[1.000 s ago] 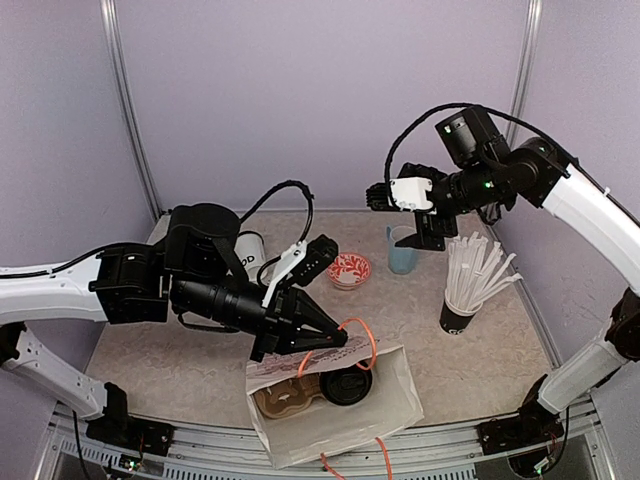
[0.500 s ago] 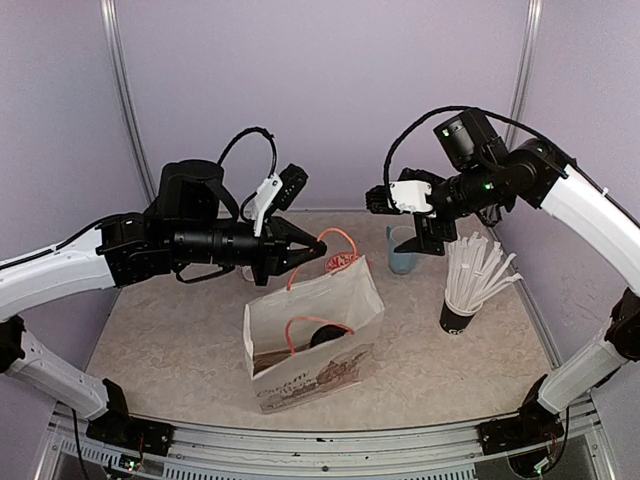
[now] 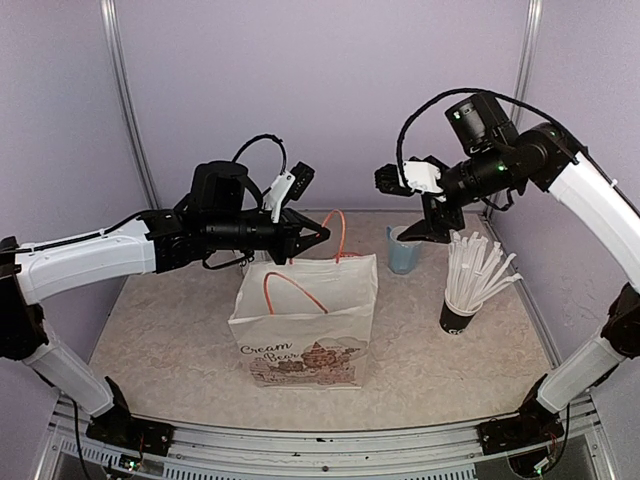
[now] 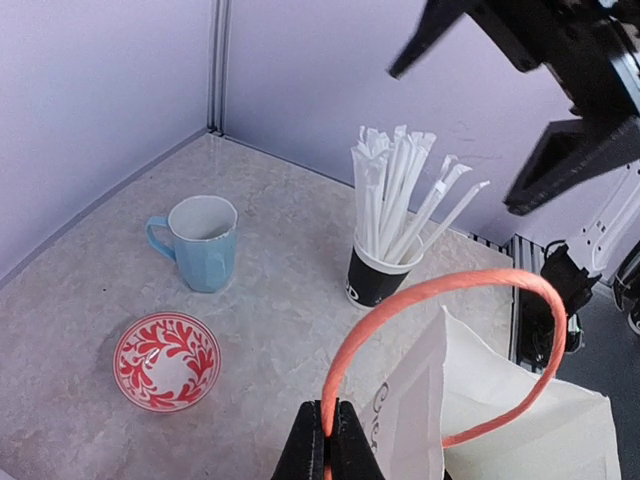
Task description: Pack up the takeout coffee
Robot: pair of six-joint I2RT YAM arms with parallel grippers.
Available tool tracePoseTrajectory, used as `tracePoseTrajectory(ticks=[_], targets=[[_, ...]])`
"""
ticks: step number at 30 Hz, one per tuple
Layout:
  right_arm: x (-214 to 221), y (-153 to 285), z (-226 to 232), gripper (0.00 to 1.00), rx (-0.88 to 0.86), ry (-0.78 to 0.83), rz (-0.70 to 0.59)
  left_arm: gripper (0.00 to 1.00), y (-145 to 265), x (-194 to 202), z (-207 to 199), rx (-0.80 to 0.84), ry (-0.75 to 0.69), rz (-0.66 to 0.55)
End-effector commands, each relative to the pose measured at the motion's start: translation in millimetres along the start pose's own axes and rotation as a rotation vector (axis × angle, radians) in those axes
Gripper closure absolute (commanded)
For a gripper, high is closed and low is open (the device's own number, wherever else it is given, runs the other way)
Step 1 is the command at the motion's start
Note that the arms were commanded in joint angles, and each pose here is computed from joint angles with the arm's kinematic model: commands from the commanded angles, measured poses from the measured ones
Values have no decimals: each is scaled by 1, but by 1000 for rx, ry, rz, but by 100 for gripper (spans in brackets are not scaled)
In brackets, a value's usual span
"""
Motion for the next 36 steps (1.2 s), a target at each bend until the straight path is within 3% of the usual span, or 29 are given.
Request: tracePoseTrajectory(ticks=[1,6,11,21,32,36], targets=[[-16,19,13,18,-126,-17,-101,98,-2,-29,13,-17,36,-124],[-45,29,47,24,-283,58,-199,98,-11,-30,27,-44,105,-158],[-65,7,87,27,-408,132,-164,98,-16,-29,32,-54,132,-161],[-69,-44,106,41,-567,53,-82,98,-10,-23,35,-91,160,-148],[-68,-50,119,98,-586,84,-40,98,-6,-27,39,-106,176,-153],[-57,-47,117,100,-543,101,16,98,-6,-31,37,-90,178,-172]])
Point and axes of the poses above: each gripper's point midway between its finger pads, its own y axis back along the fingers, its own z axis along the line the jaws close on, x = y × z, the point moved 6 cm from there along y, back along the fingers, and after that the axes turned 3 degrees about y, right-handed, at the moved point
